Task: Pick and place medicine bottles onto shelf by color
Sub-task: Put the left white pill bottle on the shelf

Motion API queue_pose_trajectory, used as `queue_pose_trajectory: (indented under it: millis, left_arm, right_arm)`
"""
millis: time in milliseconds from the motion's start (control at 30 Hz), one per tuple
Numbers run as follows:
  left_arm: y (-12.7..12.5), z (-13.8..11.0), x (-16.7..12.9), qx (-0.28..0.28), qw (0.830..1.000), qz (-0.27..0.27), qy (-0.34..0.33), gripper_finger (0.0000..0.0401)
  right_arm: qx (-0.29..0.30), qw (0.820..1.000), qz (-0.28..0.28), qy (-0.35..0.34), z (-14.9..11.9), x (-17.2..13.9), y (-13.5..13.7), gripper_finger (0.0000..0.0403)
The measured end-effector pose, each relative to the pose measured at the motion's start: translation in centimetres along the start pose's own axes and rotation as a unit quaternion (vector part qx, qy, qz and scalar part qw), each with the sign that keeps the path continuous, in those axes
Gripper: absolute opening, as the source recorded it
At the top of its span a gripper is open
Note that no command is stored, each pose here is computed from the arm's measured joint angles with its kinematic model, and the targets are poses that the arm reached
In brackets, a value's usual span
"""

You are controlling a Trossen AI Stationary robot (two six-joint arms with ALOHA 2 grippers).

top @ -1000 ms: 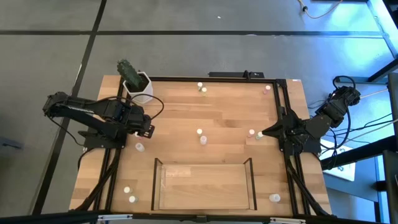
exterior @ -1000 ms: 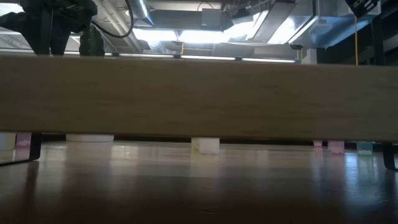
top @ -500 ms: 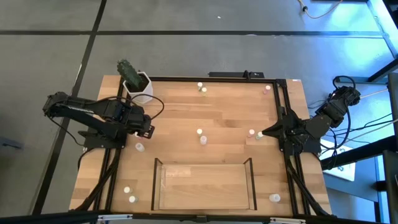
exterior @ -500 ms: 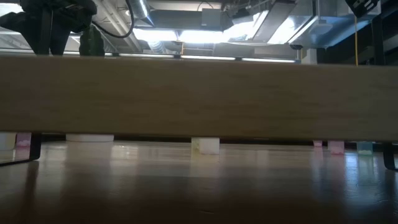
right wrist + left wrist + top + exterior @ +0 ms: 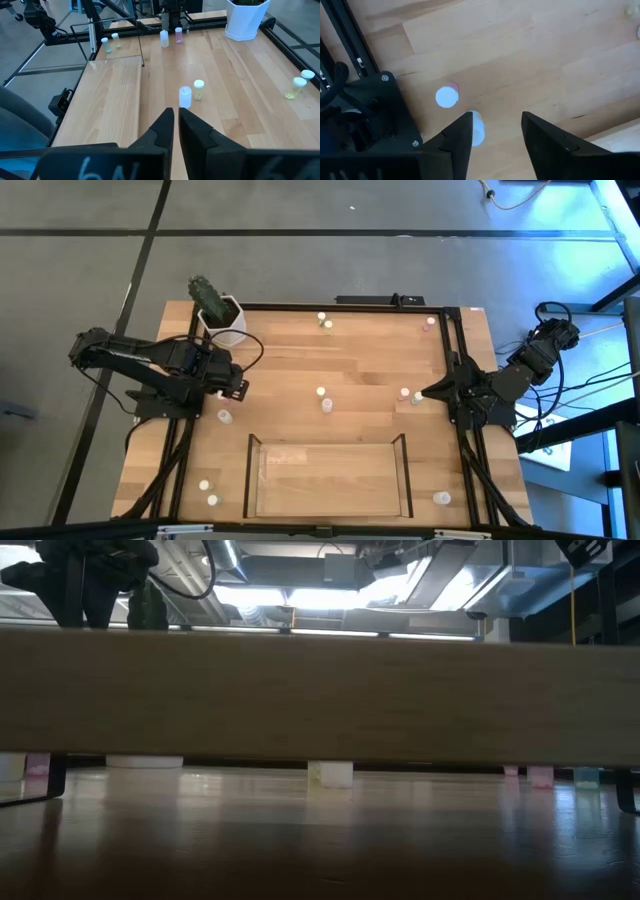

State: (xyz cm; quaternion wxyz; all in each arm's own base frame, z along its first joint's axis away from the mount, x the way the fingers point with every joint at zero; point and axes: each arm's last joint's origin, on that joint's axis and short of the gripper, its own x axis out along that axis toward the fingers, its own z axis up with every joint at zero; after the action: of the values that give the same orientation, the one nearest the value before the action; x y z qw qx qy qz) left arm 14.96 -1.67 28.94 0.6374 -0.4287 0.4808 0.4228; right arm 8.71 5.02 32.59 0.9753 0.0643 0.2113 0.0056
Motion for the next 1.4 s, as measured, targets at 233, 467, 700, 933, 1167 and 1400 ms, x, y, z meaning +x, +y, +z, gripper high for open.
queue_pose_trajectory:
  millis: [233,467,700,933,1167,1400]
  left_arm:
    - [0.1,0.0,0.0,0.066,0.998,0.007,0.001,0.0242]
    - [0.1,-0.5,-0.1,0.116,0.993,0.003,0.028,0.0302]
    - [0.1,-0.7,-0.1,0.129,0.992,0.003,0.008,0.0305]
    - [-0.4,-0.5,-0.1,0.15,0.988,-0.013,-0.019,0.0308]
    - [-1.2,0.5,0.2,0.195,0.98,-0.035,-0.035,0.0308]
    - [-2.3,1.7,1.3,0.212,0.976,-0.035,-0.017,0.0308]
  right_arm:
    - [0.0,1.0,0.0,0.0,0.0,0.0,0.0,0.003]
    - [0.0,1.0,0.0,0.0,0.0,0.0,0.0,0.003]
    - [0.0,1.0,0.0,0.0,0.0,0.0,0.0,0.003]
    - [0.0,1.0,0.0,0.0,0.0,0.0,0.0,0.003]
    - [0.0,1.0,0.0,0.0,0.0,0.0,0.0,0.003]
    - [0.001,1.0,0.0,-0.001,0.0,0.0,0.0,0.003]
